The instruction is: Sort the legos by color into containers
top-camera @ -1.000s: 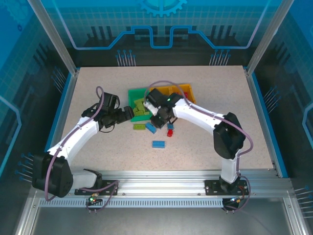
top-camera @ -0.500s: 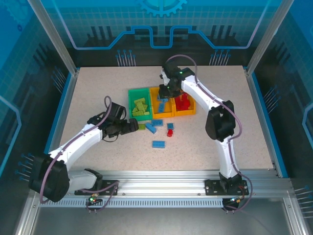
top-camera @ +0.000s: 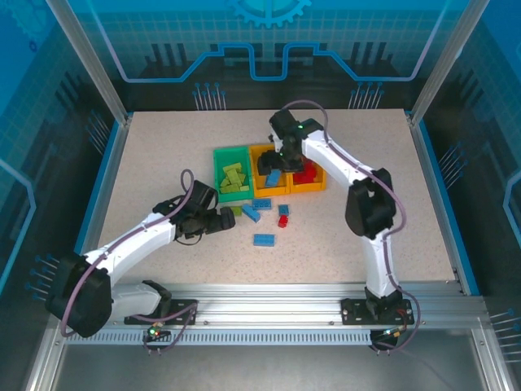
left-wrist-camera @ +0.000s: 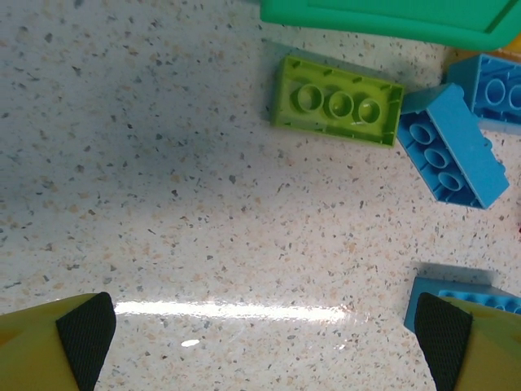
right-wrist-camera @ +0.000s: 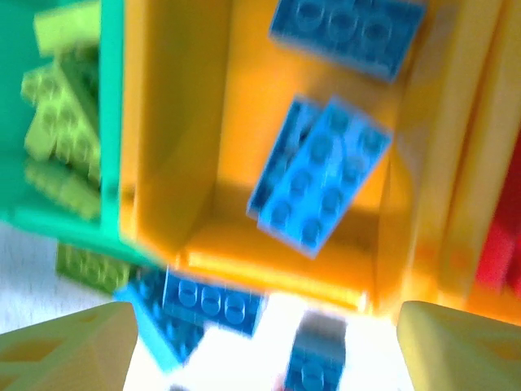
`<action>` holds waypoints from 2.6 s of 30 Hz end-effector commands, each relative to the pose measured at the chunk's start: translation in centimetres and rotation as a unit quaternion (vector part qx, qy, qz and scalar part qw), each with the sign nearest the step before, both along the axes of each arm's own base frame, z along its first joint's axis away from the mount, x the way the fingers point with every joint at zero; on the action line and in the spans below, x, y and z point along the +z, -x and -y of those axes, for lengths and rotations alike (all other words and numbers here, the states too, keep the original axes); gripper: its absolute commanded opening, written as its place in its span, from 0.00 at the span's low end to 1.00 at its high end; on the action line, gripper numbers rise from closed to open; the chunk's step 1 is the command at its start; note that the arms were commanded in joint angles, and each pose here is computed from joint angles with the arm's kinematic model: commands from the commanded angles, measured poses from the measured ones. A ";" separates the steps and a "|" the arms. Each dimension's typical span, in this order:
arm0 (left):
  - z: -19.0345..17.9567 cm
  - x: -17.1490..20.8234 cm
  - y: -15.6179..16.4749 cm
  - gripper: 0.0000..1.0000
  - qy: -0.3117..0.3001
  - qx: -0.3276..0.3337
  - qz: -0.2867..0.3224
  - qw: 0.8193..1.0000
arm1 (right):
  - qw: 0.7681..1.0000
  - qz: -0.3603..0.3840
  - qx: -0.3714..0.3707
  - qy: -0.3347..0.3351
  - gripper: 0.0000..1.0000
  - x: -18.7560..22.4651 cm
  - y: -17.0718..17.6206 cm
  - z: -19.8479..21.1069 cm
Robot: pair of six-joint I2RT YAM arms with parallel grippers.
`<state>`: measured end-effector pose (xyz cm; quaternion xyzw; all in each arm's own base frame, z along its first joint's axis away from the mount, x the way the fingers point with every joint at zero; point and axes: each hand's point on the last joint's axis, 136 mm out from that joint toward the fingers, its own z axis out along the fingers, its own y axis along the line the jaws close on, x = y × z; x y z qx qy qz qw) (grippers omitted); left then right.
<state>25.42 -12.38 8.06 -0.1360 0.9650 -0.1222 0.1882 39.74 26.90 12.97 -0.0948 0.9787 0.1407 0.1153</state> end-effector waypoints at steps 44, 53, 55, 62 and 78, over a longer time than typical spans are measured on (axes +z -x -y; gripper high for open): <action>-3.4 -0.9 1.8 0.99 -0.029 0.036 0.004 0.999 | 0.984 -0.057 0.004 0.171 0.51 -10.1 16.9 -2.6; -2.6 -1.0 1.7 0.99 -0.013 0.030 -0.002 0.999 | 0.995 0.022 0.009 0.095 0.53 -1.1 10.4 -2.6; -2.4 -1.0 1.6 0.99 -0.012 0.027 -0.003 1.000 | 0.997 0.028 -0.011 0.066 0.53 0.0 7.7 -1.9; -1.9 -1.1 1.5 0.99 -0.012 0.016 -0.005 1.000 | 0.999 0.022 -0.042 0.022 0.53 0.7 0.0 -1.0; 2.8 -1.8 0.5 0.99 0.018 -0.021 -0.010 1.000 | 0.995 -0.028 -0.082 -0.048 0.77 -1.8 -5.5 -3.0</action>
